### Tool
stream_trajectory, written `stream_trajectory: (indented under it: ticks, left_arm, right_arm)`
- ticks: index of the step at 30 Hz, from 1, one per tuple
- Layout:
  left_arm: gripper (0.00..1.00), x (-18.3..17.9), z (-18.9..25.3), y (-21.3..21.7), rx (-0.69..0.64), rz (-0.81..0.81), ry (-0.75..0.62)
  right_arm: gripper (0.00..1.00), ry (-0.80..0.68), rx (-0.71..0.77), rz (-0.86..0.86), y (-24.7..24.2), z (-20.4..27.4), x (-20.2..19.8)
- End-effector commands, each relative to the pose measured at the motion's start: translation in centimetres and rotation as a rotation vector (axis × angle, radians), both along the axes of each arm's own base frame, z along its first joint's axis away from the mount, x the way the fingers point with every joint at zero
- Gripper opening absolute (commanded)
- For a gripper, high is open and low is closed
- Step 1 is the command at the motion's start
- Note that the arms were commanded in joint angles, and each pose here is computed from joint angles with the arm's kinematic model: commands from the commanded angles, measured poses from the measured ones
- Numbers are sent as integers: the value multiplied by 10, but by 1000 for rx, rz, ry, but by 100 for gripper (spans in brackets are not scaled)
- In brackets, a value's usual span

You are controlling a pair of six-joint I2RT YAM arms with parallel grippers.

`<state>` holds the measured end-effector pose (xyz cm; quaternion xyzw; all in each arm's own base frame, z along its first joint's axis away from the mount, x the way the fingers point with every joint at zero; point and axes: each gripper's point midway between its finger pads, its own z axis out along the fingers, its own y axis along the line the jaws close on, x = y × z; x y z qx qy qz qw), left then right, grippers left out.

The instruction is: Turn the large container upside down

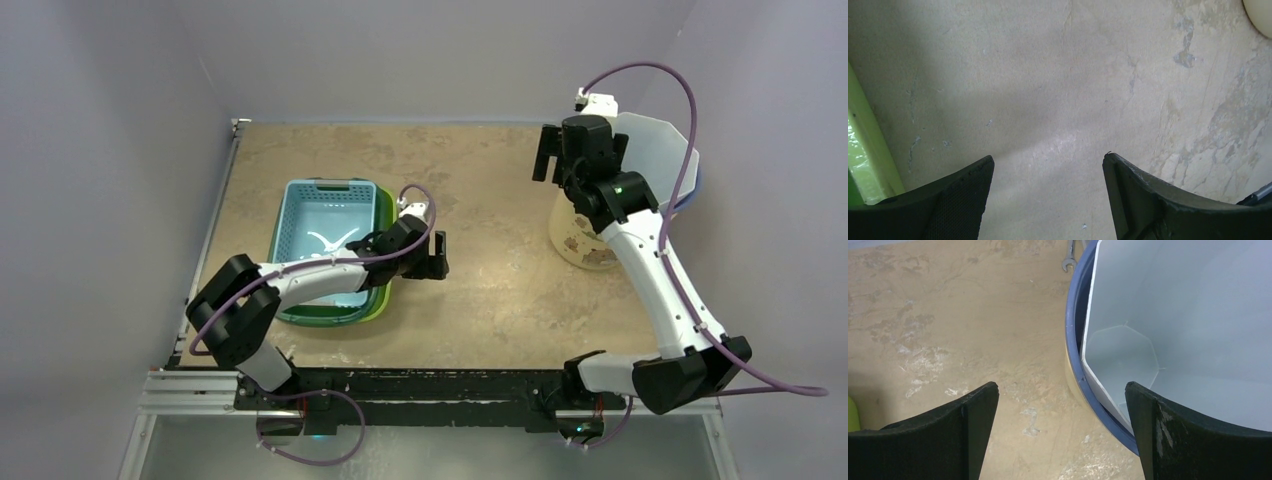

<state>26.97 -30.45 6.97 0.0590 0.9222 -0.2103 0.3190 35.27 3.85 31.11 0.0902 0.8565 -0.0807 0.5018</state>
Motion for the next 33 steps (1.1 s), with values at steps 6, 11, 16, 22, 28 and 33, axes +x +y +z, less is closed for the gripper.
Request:
stream_trajectory:
  ticks: [6,11,16,22,28,33]
  left_arm:
    - [79,20,-25,71,71,218,49]
    - [79,22,-28,92,103,250,62]
    - [79,17,-23,83,43,203,53]
    - [79,15,-13,76,-1,163,37]
    - [78,15,7,71,-47,142,3]
    - [78,18,24,73,-53,145,-29]
  right_arm:
    - [91,16,15,-70,-8,-18,11]
    - [91,-11,-2,-121,-19,-18,19]
    - [91,-16,25,-127,-27,-14,29]
    - [64,116,128,37,6,-54,40]
    - [32,78,171,115,20,-42,39]
    - [7,41,211,230,38,-21,36]
